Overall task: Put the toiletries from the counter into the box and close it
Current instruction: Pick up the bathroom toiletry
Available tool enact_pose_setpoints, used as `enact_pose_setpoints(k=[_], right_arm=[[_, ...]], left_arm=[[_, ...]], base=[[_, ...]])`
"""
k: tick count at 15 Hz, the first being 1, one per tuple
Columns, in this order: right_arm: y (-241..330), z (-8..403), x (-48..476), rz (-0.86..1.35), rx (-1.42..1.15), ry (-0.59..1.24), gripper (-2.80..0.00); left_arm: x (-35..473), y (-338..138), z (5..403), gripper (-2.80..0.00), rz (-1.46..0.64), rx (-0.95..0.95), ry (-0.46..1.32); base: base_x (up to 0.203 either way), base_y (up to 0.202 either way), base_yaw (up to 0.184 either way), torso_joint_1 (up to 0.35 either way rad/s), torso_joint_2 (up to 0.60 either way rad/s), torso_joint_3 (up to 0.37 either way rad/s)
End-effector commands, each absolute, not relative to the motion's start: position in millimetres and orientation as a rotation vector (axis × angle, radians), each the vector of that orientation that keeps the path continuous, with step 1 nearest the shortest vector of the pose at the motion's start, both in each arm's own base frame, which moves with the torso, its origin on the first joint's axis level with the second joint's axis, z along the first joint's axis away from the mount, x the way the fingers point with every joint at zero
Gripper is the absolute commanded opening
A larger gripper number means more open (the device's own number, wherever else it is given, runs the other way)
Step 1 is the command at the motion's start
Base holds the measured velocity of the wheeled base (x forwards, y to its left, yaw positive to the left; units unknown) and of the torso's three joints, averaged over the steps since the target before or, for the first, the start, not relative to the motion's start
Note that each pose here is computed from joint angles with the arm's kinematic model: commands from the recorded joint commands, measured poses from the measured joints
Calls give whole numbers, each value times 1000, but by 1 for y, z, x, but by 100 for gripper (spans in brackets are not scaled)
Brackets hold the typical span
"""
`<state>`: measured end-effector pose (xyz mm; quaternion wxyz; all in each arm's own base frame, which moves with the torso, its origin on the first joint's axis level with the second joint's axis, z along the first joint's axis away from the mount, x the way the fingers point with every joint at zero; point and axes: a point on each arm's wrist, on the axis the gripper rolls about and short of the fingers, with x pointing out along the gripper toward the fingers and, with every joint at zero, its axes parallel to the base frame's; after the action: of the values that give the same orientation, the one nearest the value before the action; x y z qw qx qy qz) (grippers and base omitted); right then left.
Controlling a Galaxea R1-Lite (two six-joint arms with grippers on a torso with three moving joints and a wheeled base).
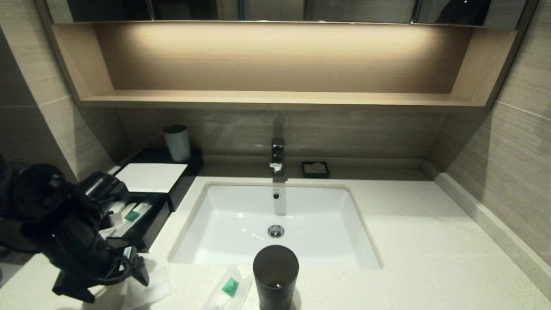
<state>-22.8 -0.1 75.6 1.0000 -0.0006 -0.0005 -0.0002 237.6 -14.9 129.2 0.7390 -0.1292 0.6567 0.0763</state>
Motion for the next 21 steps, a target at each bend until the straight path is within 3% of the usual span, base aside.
enact_pose_setpoints(k=[1,12,13,21], right_arm=[[0,75,-23,0,-2,0,-280],[0,75,-23,0,-2,0,-280],[0,75,-23,0,-2,0,-280],[0,75,-23,0,-2,0,-280]], left_arm=[[239,-16,125,0,170,-282,1462],[244,-16,121,0,180,-313,1460],[245,-16,120,-280,181,-315,1460],[246,-17,115,-280,147,-347,1487]], base=[[0,0,0,0,0,0],[0,0,0,0,0,0],[0,0,0,0,0,0],[0,0,0,0,0,0]])
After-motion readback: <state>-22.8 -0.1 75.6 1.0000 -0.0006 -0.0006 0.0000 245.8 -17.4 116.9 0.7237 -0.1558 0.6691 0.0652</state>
